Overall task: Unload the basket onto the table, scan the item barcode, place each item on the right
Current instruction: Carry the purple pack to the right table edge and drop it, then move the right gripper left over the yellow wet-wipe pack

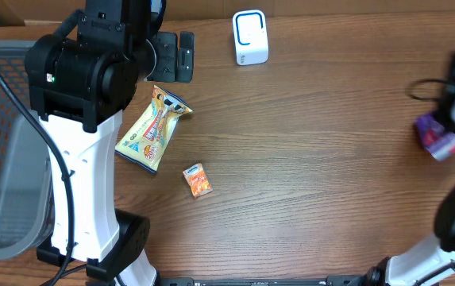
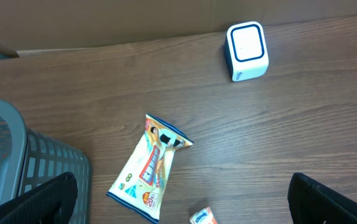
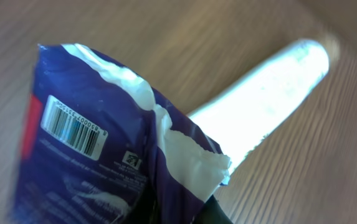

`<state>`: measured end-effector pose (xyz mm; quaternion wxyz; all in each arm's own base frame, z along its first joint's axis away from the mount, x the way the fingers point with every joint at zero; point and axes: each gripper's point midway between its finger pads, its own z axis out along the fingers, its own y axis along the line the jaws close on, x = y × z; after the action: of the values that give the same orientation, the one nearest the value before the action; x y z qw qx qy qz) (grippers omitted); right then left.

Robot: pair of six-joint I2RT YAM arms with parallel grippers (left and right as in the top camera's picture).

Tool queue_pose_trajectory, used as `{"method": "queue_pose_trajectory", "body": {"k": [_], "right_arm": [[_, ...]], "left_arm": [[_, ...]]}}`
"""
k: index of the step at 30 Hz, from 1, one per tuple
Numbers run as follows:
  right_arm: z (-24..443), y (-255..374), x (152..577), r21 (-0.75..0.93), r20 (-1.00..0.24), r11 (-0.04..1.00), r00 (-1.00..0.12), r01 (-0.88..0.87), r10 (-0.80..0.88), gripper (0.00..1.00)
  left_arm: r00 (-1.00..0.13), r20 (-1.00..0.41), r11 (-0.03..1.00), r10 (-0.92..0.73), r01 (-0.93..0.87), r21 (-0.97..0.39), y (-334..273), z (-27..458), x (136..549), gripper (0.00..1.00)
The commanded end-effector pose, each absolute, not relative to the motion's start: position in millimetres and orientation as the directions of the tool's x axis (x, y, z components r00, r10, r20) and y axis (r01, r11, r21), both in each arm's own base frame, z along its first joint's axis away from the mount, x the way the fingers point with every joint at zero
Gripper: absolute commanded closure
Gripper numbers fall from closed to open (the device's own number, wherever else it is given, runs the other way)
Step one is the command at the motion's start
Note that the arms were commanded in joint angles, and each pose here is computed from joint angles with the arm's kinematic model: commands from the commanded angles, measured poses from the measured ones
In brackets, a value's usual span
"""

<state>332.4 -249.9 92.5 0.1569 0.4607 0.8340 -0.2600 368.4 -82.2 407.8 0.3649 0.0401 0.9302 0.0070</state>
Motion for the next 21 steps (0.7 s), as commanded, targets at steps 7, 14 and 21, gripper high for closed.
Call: {"method": "queue_pose_trajectory", "body": {"k": [7, 14, 21], "right_arm": [[97.9, -252.5, 323.9, 0.043, -0.334, 0.469, -0.43, 0.882, 0.839, 0.0], [194.5, -86.4, 386.1, 0.318, -0.36, 0.828, -0.749, 0.461, 0.555, 0.0], [177.5, 110.5, 319.0, 0.498, 0.095, 0.763, -0.9, 0.412, 0.424, 0.0]], "left_arm": [[-0.736, -0.671, 0.996, 0.09, 0.079, 0.047, -82.8, 404.6, 371.4, 0.0], [-0.736, -0.671, 0.996, 0.09, 0.079, 0.047, -82.8, 404.6, 371.4, 0.0], [-0.736, -0.671, 0.996, 0.09, 0.079, 0.047, -82.8, 404.6, 371.4, 0.0]]}}
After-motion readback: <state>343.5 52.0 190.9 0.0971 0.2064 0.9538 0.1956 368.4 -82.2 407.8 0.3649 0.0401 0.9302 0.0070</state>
